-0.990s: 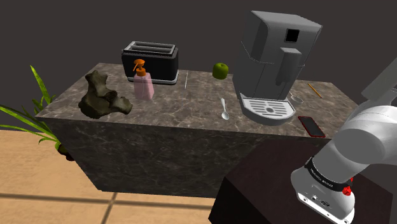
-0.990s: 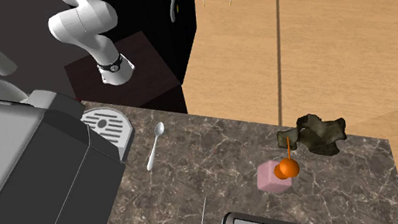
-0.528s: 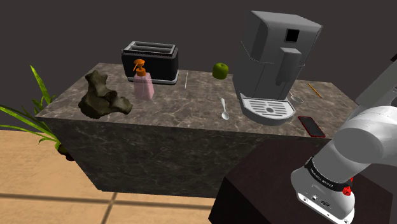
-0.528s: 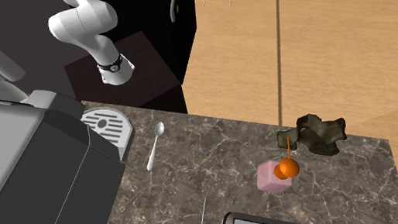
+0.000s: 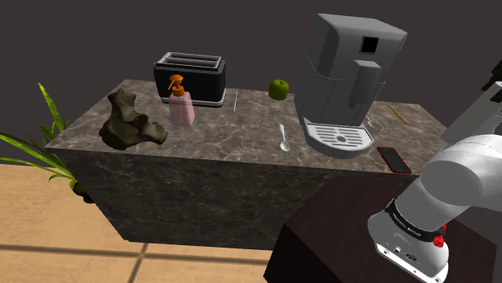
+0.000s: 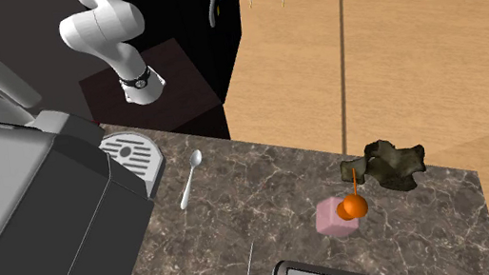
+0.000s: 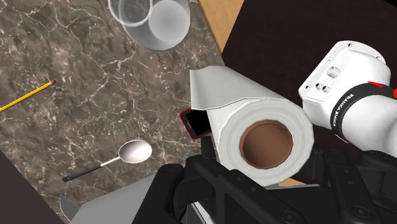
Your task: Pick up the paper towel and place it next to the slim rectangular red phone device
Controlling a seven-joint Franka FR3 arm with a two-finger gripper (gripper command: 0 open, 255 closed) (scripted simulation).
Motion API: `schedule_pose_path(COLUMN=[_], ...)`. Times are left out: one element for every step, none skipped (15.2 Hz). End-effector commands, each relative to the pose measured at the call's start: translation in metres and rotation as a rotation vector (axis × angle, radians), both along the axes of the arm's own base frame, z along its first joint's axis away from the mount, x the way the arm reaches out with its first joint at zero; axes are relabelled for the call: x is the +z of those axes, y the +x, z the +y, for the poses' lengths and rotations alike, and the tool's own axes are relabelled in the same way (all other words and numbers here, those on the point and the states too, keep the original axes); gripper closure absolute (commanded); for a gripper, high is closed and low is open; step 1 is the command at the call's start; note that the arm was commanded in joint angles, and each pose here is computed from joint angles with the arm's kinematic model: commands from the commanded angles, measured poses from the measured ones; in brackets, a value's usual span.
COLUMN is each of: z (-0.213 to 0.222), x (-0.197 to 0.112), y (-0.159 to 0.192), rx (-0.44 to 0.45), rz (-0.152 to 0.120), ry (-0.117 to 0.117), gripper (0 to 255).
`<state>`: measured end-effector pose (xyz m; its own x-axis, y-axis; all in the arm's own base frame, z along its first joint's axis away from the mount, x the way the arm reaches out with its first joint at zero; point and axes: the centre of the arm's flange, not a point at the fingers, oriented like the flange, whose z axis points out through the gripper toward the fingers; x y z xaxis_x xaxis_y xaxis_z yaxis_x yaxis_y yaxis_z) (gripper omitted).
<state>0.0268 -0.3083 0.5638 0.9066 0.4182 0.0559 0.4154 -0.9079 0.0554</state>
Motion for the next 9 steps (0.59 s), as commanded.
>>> schedule_pose_path(z=[0.001,0.001,0.001,0.001,0.001,0.001,0.001,0.001,0.001], x=[-0.011,-0.016,-0.021,-0.027,-0.032,-0.037,-0.042,-0.048,-0.053], y=[0.001,0.001,0.001,0.001,0.001,0.001,0.001,0.001,0.001], rx=[0.0,0.0,0.0,0.0,0.0,0.0,0.0,0.0,0.0], rz=[0.0,0.0,0.0,0.0,0.0,0.0,0.0,0.0,0.0], ry=[0.0,0.0,0.0,0.0,0.0,0.0,0.0,0.0,0.0], gripper=[255,255,255,255,255,255,255,255,255])
